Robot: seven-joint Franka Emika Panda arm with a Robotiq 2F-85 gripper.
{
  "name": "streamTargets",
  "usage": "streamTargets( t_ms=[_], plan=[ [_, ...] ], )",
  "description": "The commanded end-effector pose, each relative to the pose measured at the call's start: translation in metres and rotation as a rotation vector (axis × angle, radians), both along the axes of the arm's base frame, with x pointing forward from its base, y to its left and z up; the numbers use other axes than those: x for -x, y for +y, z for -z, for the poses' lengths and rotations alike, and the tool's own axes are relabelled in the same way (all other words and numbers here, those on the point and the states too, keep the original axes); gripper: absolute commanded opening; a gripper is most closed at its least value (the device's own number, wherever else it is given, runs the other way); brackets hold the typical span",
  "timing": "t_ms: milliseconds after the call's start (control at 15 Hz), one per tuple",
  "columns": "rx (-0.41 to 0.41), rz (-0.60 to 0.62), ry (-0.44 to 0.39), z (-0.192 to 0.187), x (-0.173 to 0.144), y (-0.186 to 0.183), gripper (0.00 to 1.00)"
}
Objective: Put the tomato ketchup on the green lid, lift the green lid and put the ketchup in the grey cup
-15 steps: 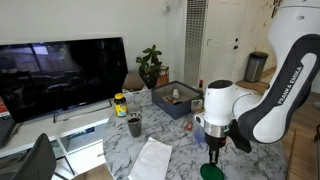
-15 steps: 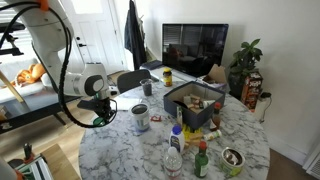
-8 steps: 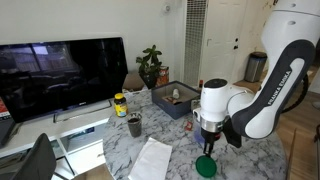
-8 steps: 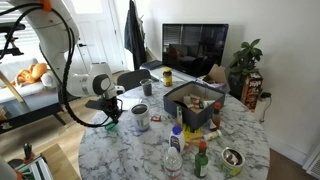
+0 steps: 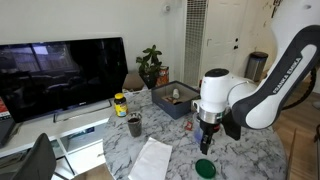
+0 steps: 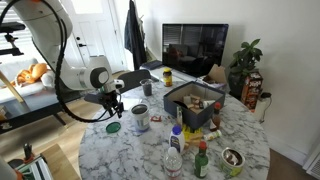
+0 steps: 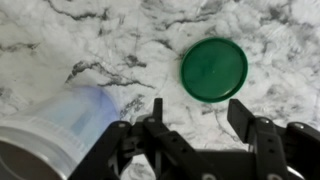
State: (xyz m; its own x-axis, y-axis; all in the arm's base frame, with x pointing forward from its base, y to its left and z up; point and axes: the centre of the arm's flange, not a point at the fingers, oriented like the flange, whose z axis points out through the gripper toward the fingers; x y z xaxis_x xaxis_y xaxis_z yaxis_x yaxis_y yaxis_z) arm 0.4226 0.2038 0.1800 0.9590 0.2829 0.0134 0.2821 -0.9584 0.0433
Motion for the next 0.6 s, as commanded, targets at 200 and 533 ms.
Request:
streamTargets(
  t_ms=[200,533],
  plan=[
    [0.015,0.080,-0.040,-0.129,0.035,-0.051,1.00],
    [0.009,0.193,-0.109,-0.204,0.052,-0.099,1.00]
  ],
)
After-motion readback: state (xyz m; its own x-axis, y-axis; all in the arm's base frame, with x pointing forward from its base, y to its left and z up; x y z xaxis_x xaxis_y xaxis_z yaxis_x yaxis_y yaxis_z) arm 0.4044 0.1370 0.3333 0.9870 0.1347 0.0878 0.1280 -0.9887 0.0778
